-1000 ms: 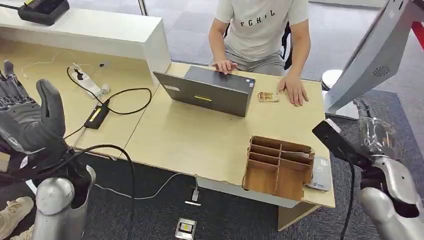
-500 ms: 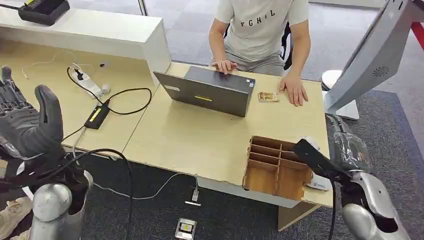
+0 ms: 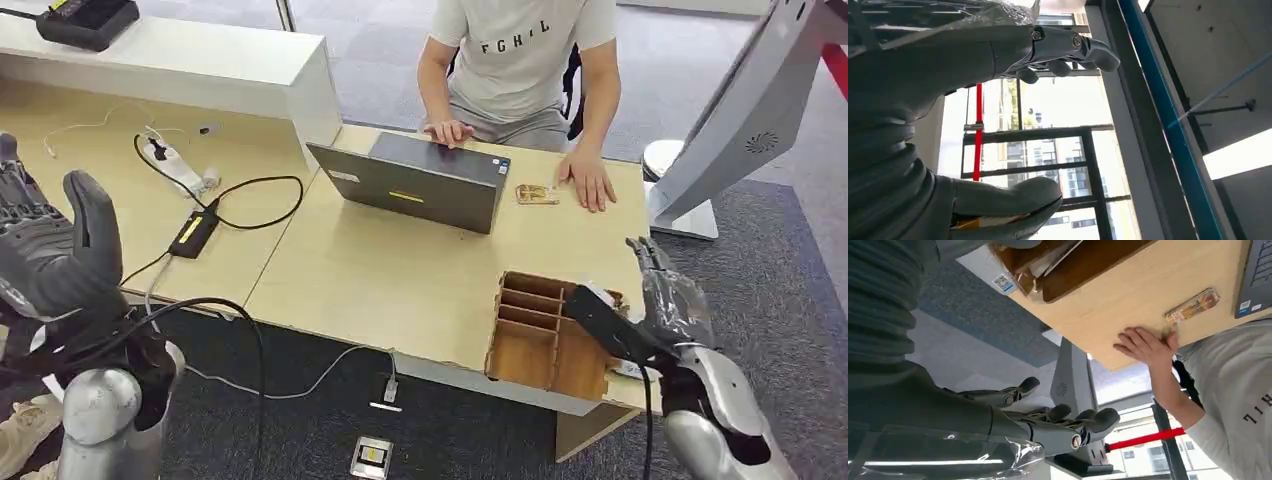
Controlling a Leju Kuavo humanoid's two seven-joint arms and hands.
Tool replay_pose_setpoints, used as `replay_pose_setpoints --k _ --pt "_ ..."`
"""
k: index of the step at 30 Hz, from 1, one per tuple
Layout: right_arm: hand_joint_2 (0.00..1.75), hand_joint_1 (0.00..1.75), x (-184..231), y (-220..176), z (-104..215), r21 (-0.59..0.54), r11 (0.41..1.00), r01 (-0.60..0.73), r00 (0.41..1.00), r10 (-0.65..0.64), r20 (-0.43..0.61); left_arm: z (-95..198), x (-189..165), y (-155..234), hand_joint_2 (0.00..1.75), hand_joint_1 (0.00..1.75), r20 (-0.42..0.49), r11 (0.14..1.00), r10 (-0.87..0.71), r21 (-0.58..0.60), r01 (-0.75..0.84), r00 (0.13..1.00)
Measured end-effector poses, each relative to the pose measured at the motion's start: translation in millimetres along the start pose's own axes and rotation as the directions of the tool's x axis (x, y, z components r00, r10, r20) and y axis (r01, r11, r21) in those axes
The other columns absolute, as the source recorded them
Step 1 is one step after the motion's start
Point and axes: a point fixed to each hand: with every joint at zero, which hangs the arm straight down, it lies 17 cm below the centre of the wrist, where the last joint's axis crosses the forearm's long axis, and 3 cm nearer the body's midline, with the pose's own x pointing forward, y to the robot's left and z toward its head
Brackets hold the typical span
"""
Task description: Pass the card to the sensor for recognition and then transmit it.
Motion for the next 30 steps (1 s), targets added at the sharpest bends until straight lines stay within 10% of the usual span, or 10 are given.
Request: replay_pose_setpoints --k 30 --pt "1.75 0.0 43.6 37.7 -18.4 0.073 0.997 0.028 0.997 -0.034 0.073 -3.1 7.5 3.9 1.75 0.0 0.044 1.0 -0.018 0.016 0.017 0.999"
